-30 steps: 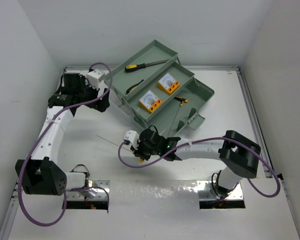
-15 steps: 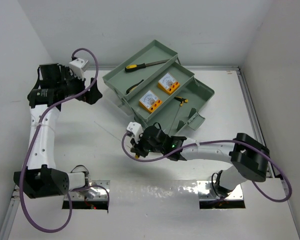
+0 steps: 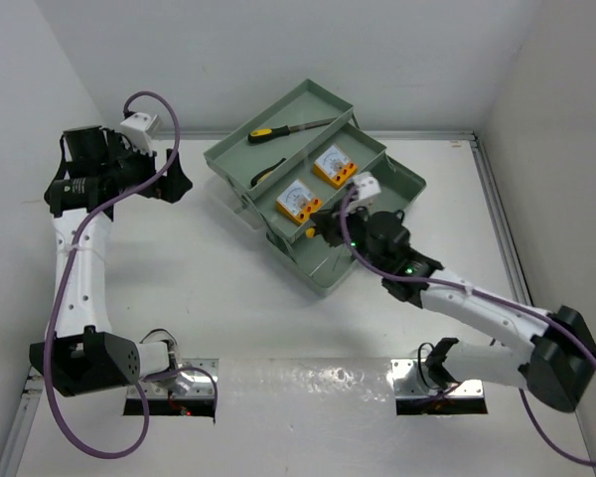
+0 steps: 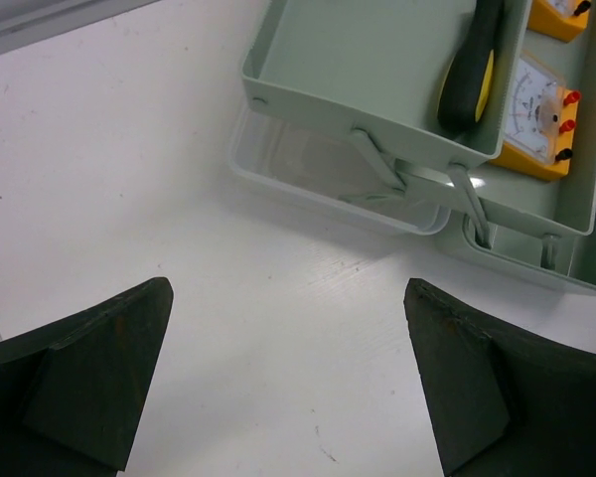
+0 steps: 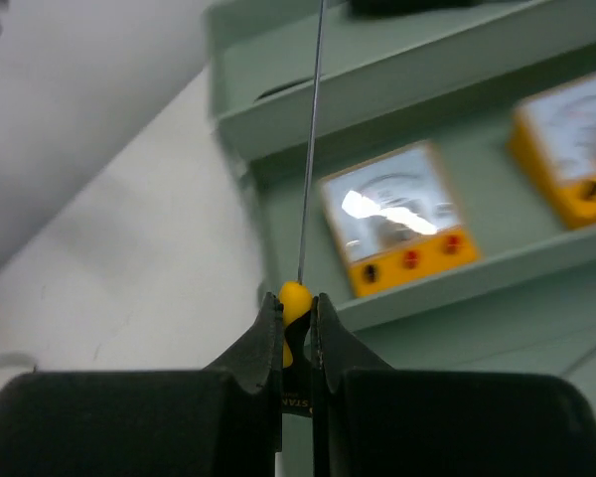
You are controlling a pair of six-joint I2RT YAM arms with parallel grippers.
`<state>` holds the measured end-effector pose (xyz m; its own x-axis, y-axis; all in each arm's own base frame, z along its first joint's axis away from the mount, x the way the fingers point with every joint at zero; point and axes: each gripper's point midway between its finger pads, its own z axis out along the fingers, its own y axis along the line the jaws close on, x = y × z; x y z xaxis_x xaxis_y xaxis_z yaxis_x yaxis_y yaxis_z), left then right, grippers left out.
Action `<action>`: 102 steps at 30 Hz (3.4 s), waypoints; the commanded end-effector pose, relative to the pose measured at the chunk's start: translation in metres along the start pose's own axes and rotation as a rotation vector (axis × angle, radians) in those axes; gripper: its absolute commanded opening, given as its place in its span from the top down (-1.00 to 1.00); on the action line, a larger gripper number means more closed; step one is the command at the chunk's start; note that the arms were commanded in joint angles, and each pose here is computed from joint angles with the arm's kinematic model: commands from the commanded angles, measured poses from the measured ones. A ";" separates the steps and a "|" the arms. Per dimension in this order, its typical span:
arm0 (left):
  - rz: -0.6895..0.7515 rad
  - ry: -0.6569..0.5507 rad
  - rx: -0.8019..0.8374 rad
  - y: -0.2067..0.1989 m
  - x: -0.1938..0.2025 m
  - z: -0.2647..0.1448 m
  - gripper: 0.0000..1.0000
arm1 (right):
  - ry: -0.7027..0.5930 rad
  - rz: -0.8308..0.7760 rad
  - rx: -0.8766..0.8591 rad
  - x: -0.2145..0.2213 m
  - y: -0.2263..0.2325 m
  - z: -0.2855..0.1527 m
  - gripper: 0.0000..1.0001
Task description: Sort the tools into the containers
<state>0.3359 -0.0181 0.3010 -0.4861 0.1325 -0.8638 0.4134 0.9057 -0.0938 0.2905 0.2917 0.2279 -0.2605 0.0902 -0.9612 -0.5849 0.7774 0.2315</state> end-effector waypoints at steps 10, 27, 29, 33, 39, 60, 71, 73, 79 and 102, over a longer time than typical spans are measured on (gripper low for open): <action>0.001 -0.044 -0.064 0.017 0.003 0.007 -1.00 | -0.544 0.480 0.542 -0.026 -0.138 -0.066 1.00; 0.002 -0.032 -0.110 0.029 0.013 0.015 -1.00 | -0.437 0.604 0.496 -0.005 -0.134 -0.013 0.71; 0.002 -0.032 -0.111 0.029 0.013 0.015 -1.00 | -0.428 0.640 0.486 0.000 -0.132 -0.008 0.72; 0.009 -0.025 -0.111 0.029 0.014 0.015 -1.00 | -0.425 0.691 0.483 0.008 -0.133 -0.004 0.71; 0.008 -0.019 -0.108 0.029 0.018 0.016 -1.00 | -0.394 0.748 0.445 0.021 -0.127 0.002 0.51; -0.167 -0.003 -0.126 0.081 0.029 0.097 -0.56 | -0.195 0.167 0.414 -0.013 -0.114 -0.015 0.21; -0.324 0.048 0.000 0.100 0.042 0.181 -0.52 | -0.136 0.102 0.614 -0.001 -0.173 -0.070 0.13; -0.311 0.045 -0.002 0.095 0.038 0.190 -0.52 | -0.100 0.136 0.636 0.008 -0.189 -0.075 0.20; -0.332 0.145 -0.011 0.084 0.070 0.228 -0.38 | -0.067 0.229 0.661 0.027 -0.220 -0.078 0.24; -0.228 0.081 0.043 0.061 0.028 0.208 1.00 | 0.011 0.339 0.734 0.061 -0.291 -0.047 0.25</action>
<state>0.4972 -0.0439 0.0860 -0.7668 -0.0386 -0.6407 0.2583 0.8952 -0.3632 0.3906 0.0420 0.0863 -0.4050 0.3837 -0.8299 0.2076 0.9226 0.3252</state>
